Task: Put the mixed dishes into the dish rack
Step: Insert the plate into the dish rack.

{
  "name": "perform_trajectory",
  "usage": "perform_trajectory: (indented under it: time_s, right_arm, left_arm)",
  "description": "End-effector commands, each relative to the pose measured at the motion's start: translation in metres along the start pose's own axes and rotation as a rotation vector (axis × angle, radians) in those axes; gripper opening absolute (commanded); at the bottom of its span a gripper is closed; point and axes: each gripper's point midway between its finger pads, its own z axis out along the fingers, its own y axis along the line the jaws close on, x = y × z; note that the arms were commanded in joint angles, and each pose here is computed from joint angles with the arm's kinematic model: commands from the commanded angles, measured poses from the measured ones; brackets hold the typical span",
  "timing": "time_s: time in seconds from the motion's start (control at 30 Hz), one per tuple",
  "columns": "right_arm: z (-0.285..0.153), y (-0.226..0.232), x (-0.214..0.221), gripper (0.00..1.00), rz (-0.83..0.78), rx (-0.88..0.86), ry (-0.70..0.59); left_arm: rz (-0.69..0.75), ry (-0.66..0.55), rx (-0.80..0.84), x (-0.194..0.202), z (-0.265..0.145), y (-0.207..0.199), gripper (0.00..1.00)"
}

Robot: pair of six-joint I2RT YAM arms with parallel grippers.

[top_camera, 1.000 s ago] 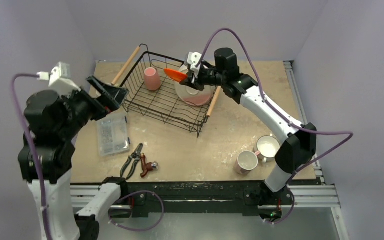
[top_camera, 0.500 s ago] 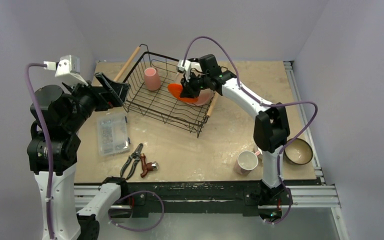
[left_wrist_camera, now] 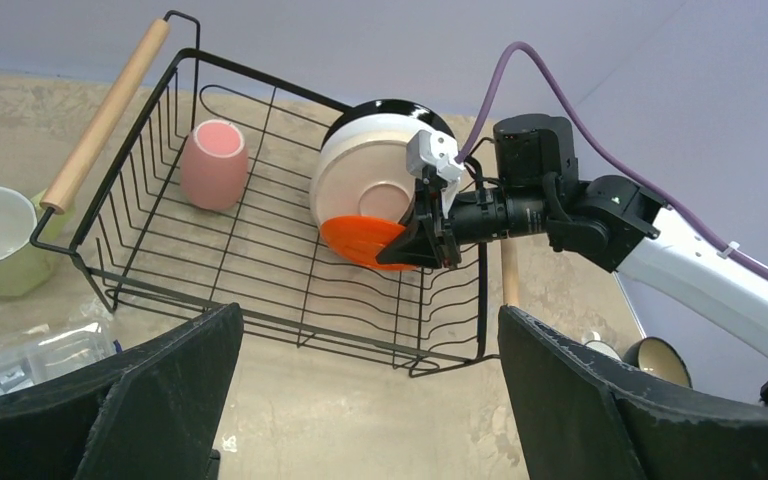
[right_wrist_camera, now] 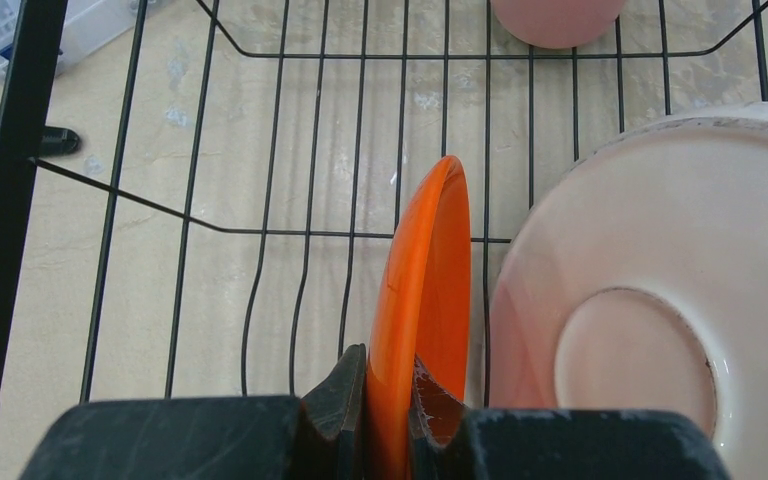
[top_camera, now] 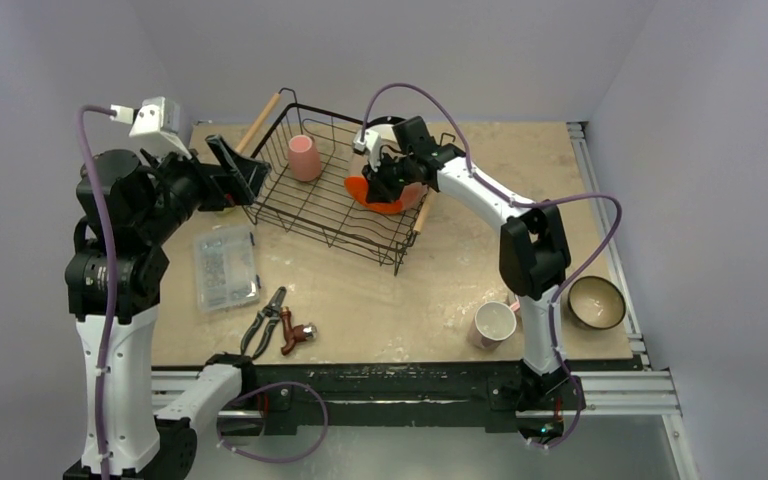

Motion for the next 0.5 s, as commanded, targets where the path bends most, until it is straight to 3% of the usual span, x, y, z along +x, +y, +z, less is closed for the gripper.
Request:
perform_trajectory:
  time_s: [0.0,0.07,0.23,0.47]
  right_arm:
    - [0.000,-0.005,-0.017,0.00,-0.040,0.006,-0.042]
    - [0.003,-0.007,-0.013,0.00,-0.036,0.013,-0.037]
    - [0.006,-0.015,-0.005,0.11,-0.021,0.051,-0.008]
    - [-0.003,-0.025,-0.016,0.43,-0.010,0.119,-0.016]
  left_arm:
    - [0.043,-0.041,0.045,-0.017,0.001,-0.012,0.98]
    - [0.047,-0.035,0.045,-0.016,0.003,-0.011,0.97]
    - [0.049,-0.028,0.034,-0.014,0.004,-0.009,0.97]
    - [0.047,-0.033,0.032,-0.016,0.003,-0.009,0.97]
